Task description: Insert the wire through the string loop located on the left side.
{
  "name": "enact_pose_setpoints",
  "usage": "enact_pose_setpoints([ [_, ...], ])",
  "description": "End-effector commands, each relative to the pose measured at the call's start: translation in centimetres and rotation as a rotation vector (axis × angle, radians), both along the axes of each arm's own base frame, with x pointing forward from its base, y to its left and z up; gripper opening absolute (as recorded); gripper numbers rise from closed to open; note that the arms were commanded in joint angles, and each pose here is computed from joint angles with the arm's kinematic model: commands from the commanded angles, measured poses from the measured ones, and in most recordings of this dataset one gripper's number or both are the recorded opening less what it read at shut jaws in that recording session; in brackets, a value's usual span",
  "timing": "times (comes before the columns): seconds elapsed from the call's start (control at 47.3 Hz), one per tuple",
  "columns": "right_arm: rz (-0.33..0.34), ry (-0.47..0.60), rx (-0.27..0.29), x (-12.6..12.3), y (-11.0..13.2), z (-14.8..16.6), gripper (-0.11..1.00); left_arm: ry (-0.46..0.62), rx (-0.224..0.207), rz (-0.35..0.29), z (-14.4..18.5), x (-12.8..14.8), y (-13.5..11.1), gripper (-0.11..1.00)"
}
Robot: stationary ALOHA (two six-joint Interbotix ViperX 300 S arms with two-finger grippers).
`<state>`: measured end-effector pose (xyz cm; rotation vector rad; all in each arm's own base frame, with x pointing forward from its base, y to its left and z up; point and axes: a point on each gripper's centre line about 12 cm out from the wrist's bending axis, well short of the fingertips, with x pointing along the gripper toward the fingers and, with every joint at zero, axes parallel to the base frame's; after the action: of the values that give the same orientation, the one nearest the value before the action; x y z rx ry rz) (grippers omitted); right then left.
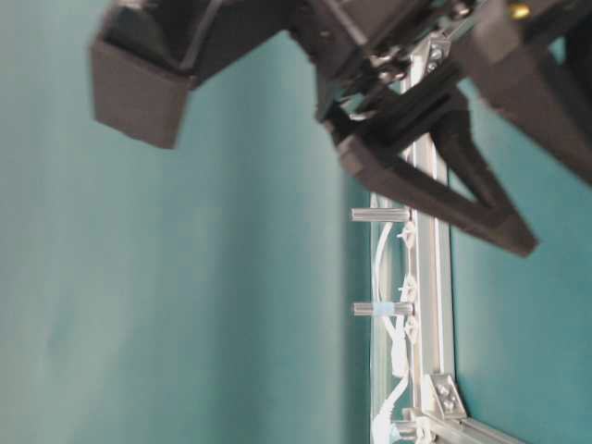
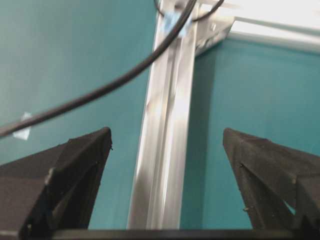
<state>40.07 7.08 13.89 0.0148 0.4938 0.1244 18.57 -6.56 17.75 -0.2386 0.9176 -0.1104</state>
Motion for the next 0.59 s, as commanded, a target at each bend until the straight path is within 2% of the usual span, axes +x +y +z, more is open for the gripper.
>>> enact_pose_setpoints([
  [0.0, -0.007, -0.078, 0.008, 0.5, -0.3, 2.8, 0.95, -0.059, 0.015, 0.024, 1.6, 1.0, 0.8, 0.75],
  [0.296, -0.028, -0.155, 0.018, 0.1, -1.3, 6.1, 0.95, -0.141, 0.054, 0.036, 3.4, 1.5, 2.3, 0.75],
  [0.57, -0.036, -0.170, 0.020, 0.0, -1.6, 6.8, 0.95, -0.152, 0.055, 0.037, 3.6, 1.5, 2.4, 0.75],
])
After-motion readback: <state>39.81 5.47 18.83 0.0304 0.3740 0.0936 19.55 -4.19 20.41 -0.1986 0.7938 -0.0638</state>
